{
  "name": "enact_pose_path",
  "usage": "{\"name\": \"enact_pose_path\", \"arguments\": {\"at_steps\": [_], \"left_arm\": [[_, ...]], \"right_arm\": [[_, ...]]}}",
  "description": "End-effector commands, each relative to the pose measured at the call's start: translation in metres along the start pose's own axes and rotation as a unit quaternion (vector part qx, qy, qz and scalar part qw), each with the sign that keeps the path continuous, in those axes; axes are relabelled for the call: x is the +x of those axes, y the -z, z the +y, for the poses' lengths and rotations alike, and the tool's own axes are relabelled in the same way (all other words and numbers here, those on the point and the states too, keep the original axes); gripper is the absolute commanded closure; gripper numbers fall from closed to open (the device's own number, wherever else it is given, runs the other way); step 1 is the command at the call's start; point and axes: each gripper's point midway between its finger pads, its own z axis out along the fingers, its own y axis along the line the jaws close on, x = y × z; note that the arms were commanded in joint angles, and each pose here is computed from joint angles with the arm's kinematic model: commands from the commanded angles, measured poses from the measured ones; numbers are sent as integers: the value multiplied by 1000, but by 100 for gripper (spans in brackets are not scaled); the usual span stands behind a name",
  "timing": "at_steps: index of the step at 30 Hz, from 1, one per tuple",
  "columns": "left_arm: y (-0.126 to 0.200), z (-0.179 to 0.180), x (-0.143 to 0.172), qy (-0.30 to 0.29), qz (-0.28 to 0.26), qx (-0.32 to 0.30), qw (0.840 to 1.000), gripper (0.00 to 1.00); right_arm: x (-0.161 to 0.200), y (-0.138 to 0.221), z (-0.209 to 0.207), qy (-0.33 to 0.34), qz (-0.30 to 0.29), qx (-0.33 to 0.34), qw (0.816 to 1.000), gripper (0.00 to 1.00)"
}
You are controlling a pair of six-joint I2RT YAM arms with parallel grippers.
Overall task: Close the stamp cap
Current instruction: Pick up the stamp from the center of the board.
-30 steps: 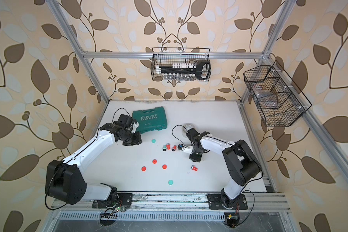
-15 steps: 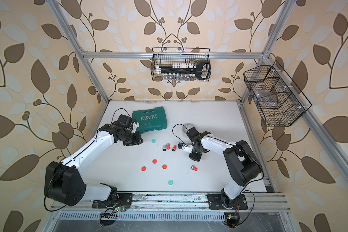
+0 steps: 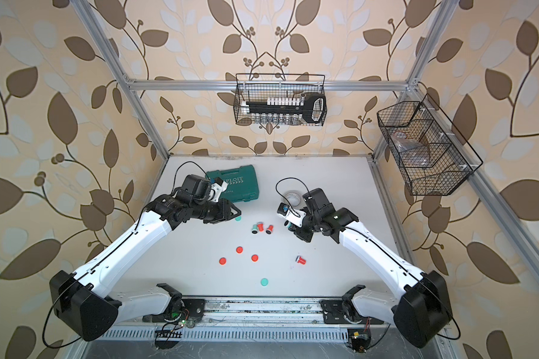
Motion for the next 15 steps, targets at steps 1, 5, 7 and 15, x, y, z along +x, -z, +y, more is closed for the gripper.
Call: {"name": "enact_pose_path", "arguments": {"at_steps": [1,5,7,15], "left_arm": [[18,-58,0,14,-5,77,997,56],[25,-97,6,8,1,118,993,53],[27,-114,10,7,6,137,991,51],[18,-157,34,-21,29,150,988,47]], "right_arm": [[-24,19,13,-1,-69,-17,997,91],[-42,39,22,18,-118,-13,993,91],[-50,47,26,29,-139,-13,990,91],[-76,65,41,55,-195,-19,979,92]]}}
